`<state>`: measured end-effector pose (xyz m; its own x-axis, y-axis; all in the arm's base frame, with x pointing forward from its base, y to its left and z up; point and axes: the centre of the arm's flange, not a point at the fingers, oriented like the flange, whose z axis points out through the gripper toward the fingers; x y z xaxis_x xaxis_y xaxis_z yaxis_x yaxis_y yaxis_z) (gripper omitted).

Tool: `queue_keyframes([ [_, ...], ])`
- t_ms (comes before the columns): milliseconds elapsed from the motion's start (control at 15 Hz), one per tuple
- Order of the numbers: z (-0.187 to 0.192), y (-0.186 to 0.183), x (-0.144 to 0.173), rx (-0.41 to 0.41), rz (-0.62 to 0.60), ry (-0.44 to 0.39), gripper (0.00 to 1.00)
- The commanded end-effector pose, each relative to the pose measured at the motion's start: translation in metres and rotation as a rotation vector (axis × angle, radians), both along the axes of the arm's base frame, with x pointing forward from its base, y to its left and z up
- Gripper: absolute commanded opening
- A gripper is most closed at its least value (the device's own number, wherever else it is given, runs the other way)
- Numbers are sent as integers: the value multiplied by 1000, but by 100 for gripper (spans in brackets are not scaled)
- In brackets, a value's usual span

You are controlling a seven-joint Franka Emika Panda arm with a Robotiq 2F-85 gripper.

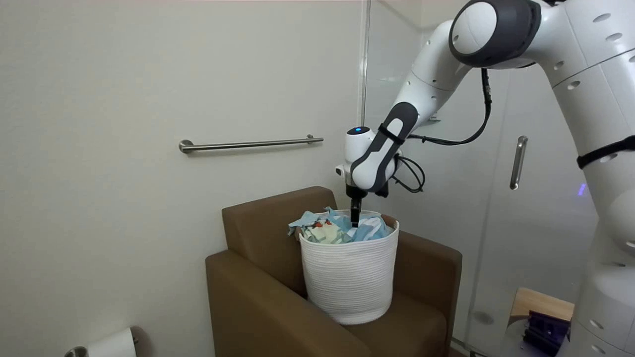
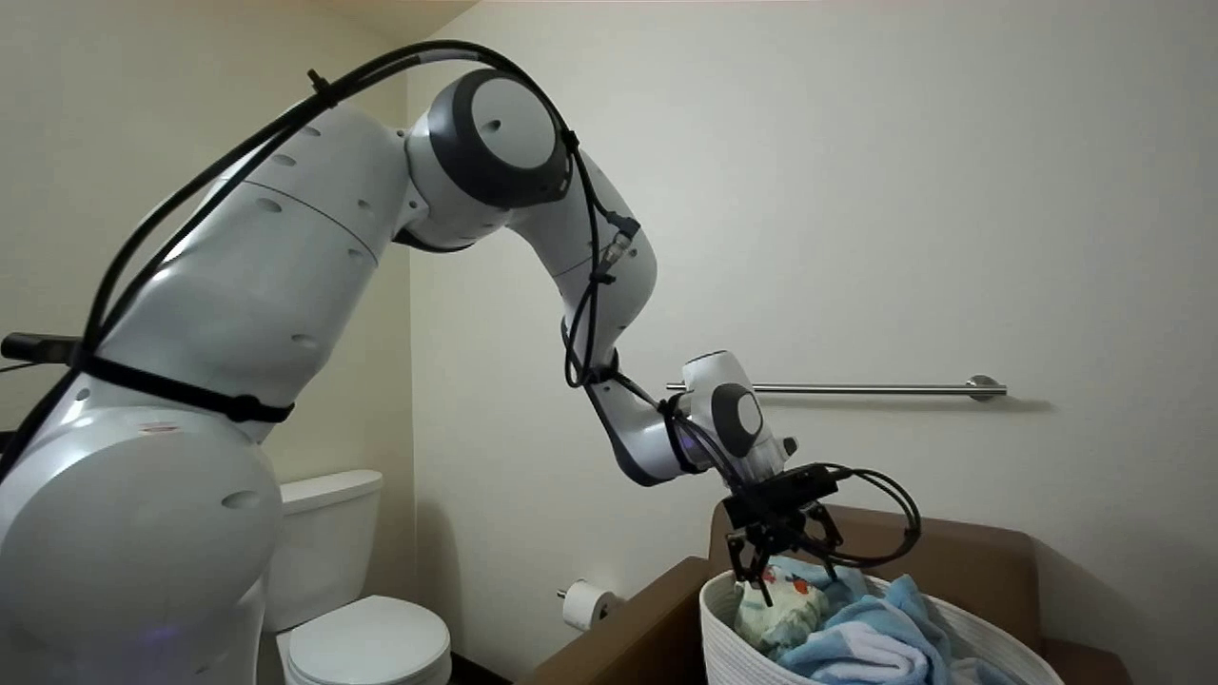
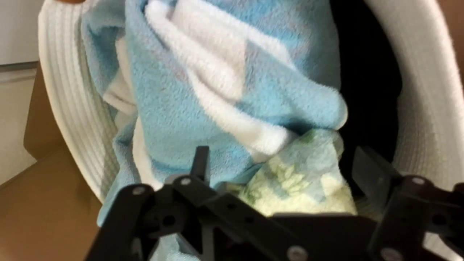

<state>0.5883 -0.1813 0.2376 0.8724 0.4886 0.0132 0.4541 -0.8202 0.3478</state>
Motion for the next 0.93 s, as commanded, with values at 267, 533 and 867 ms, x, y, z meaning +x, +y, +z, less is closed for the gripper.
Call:
queue_keyframes([
  [267,-1,19,-65,11,-68,5,100],
  [533,-2,18,-68,41,-92,7,100],
  [867,-1,17,-71,57,-88,11,100],
])
